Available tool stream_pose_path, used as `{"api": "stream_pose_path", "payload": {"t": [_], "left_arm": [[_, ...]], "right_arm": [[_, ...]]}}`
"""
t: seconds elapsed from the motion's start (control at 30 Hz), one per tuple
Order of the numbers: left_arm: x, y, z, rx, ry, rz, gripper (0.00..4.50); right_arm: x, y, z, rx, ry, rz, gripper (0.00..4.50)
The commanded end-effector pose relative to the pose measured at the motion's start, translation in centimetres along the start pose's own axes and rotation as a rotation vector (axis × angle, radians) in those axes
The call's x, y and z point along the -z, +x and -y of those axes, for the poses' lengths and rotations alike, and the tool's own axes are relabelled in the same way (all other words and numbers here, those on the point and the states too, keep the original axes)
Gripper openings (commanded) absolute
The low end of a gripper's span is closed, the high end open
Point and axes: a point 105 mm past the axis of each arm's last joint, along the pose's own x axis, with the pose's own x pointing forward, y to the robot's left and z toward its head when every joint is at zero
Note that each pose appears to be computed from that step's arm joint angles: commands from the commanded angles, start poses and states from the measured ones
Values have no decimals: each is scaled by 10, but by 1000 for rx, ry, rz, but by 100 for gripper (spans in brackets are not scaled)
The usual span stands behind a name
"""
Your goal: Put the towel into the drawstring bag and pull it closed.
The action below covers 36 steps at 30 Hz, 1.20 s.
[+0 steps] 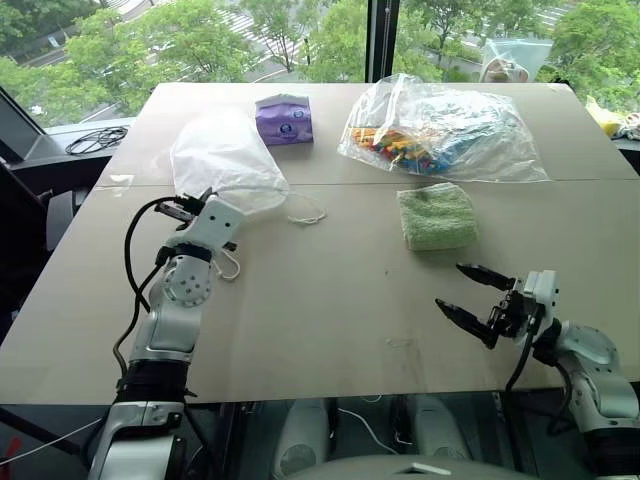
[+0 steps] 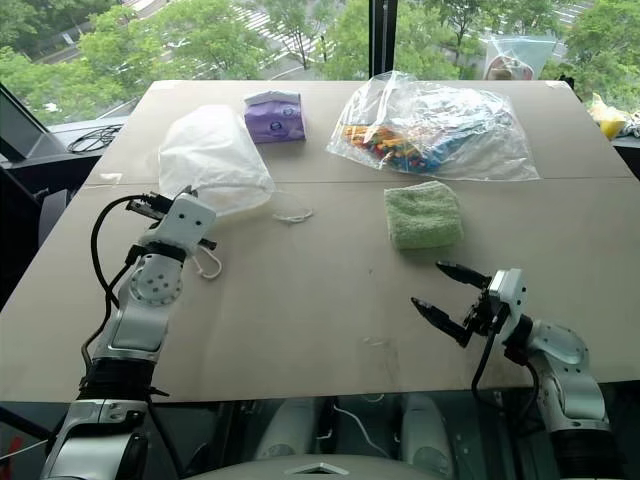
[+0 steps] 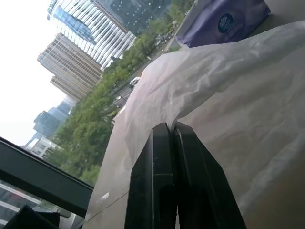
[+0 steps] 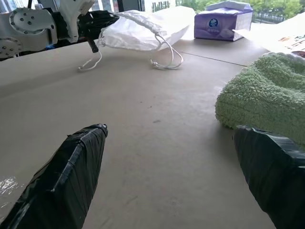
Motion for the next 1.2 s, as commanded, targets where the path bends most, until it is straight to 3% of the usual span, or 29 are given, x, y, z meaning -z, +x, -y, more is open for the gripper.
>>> {"api": "stream_pose_path", "payload": {"t": [0.03, 0.33, 0.5, 0.67, 0.83, 0.93, 1.03, 1.2], "left_arm": [[-29, 7, -28, -60, -19, 50, 2], [-49, 20, -38, -39, -106, -36, 2], [-51, 22, -37, -12, -183, -95, 2], [-53, 24, -34, 11, -300, -140, 2], [-56, 27, -33, 22, -315, -142, 2], [-53, 25, -31, 32, -308, -146, 2], [-47, 23, -34, 29, -297, -160, 2], [-44, 21, -31, 42, -278, -166, 2]], "right_arm": [[-32, 7, 5, -26, -46, 86, 450], [-57, 26, 21, -27, -138, 141, 450], [-57, 48, 70, 274, -227, 7, 450], [-56, 72, 90, 375, -332, -121, 450], [-29, 90, 93, 410, -302, -336, 450], [-7, 82, 106, 508, -338, -504, 450], [-4, 72, 123, 629, -442, -596, 450], [-2, 61, 139, 806, -485, -657, 450]]}}
